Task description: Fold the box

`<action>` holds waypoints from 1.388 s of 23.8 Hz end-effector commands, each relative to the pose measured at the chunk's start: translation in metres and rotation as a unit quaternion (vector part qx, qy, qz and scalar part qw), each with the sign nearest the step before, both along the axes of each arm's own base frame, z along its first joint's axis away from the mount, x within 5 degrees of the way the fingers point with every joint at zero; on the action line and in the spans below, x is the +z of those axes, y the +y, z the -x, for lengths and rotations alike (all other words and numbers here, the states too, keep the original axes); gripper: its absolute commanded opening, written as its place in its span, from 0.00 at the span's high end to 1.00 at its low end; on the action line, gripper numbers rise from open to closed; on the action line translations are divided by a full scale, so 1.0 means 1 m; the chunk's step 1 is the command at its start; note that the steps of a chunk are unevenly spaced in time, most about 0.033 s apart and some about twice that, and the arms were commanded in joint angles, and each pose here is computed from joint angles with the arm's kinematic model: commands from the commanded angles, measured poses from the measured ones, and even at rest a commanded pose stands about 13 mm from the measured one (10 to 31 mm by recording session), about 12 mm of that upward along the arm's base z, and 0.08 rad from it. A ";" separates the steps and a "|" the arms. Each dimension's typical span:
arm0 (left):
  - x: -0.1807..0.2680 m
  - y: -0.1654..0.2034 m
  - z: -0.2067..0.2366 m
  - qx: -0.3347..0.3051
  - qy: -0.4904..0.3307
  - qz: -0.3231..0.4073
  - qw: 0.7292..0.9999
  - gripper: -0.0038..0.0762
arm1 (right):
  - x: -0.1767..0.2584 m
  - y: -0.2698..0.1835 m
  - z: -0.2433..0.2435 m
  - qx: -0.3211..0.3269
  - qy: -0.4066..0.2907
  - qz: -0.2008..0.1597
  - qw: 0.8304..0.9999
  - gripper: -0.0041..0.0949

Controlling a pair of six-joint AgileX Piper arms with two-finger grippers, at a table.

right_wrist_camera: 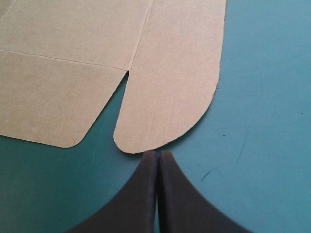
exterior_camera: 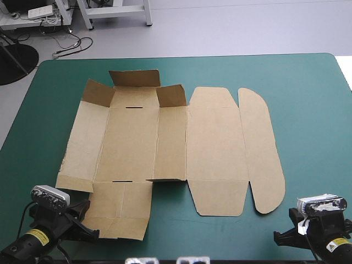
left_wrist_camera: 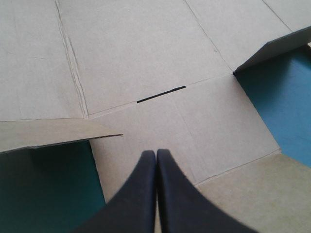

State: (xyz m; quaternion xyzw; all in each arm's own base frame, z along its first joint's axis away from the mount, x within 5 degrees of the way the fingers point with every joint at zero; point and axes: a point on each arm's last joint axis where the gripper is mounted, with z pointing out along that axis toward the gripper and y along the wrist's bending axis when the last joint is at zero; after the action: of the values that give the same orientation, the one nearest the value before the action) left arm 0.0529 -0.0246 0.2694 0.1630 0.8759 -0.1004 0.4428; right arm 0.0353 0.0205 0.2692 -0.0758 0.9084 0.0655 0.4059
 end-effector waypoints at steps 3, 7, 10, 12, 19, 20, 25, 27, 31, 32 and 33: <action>0.012 -0.002 -0.003 0.000 -0.034 0.019 0.999 0.96 | 0.011 0.000 -0.004 -0.001 -0.034 0.000 0.999 0.98; 0.014 -0.001 -0.003 0.001 -0.030 0.014 0.999 0.96 | 0.011 0.000 -0.004 -0.001 -0.034 0.000 0.999 0.98; 0.038 -0.002 0.000 0.012 -0.017 0.040 0.999 0.96 | 0.011 0.000 -0.004 -0.001 -0.034 0.000 0.999 0.98; 0.063 -0.002 -0.002 0.009 -0.020 0.040 0.999 0.96 | 0.011 0.000 -0.004 -0.001 -0.034 0.000 0.999 0.98; 0.126 -0.010 -0.028 0.005 -0.039 0.035 0.999 0.96 | 0.011 0.000 -0.004 -0.001 -0.034 0.000 0.999 0.98; 0.128 -0.012 -0.035 0.005 -0.033 0.032 0.999 0.96 | 0.011 0.000 -0.004 -0.001 -0.034 0.000 0.999 0.98; 0.127 -0.026 -0.080 -0.006 0.007 -0.006 1.000 0.96 | 0.011 0.000 -0.004 -0.001 -0.034 0.000 0.999 0.98; 0.124 -0.030 -0.097 -0.003 0.013 -0.012 1.000 0.96 | 0.011 0.000 -0.004 -0.001 -0.034 0.000 0.999 0.98; 0.114 -0.042 -0.138 0.002 0.022 -0.017 1.000 0.96 | 0.011 0.000 -0.004 -0.001 -0.034 0.000 0.999 0.98; 0.112 -0.044 -0.145 0.002 0.028 -0.019 0.999 0.96 | 0.011 0.000 -0.004 -0.001 -0.034 0.000 0.999 0.98; 0.110 -0.047 -0.153 0.002 0.034 -0.022 0.999 0.96 | 0.011 0.000 -0.004 -0.001 -0.034 0.000 0.999 0.98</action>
State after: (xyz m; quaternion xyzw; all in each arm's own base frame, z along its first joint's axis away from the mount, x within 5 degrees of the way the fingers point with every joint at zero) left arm 0.1849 -0.0638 0.3683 0.1691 0.9090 -0.0812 0.3722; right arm 0.0353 0.0205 0.2692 -0.0758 0.9084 0.0655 0.4059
